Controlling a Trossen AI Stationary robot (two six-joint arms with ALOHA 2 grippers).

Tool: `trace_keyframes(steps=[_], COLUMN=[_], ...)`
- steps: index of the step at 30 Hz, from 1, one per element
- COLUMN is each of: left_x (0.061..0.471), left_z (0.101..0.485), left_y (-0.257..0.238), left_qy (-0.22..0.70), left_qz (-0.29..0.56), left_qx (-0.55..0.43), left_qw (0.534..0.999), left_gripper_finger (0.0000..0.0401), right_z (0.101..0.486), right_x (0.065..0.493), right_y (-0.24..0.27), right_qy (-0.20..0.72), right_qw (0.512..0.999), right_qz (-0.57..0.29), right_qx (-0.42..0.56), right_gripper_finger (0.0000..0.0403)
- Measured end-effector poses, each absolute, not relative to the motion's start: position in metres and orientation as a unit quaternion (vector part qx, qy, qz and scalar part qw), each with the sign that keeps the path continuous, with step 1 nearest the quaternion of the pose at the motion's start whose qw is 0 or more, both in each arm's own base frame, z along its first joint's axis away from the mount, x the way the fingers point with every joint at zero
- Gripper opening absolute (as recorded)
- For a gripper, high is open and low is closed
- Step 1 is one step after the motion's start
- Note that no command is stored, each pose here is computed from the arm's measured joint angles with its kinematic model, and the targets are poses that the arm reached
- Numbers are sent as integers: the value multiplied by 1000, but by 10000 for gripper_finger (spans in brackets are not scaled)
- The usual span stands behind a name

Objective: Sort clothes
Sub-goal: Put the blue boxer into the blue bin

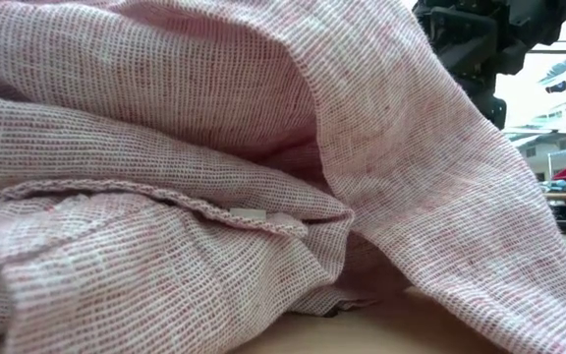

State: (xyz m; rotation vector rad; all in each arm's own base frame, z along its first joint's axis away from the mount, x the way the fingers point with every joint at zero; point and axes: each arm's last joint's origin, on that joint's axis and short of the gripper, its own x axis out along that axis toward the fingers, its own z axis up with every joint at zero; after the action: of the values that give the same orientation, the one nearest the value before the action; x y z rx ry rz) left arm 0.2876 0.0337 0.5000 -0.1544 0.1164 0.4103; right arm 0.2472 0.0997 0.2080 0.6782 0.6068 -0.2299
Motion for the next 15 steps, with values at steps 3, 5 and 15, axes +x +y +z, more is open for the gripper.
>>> trace_keyframes(steps=[3, 5, 15], left_x=[306, 321, 375], left_z=[510, 515, 494], left_y=[51, 64, 135], left_qy=[38, 20, 35], left_qz=[210, 212, 250], left_qx=[-60, -52, -43], left_qw=[975, 976, 967], left_gripper_finger=[0, 0, 1], right_z=[208, 208, 207], right_x=[247, 247, 247], right_y=[100, 100, 99], right_qy=[294, 295, 299], right_qw=[894, 895, 895], right_qz=[-107, -106, -108], right_qx=[321, 316, 313], right_gripper_finger=[126, 126, 126])
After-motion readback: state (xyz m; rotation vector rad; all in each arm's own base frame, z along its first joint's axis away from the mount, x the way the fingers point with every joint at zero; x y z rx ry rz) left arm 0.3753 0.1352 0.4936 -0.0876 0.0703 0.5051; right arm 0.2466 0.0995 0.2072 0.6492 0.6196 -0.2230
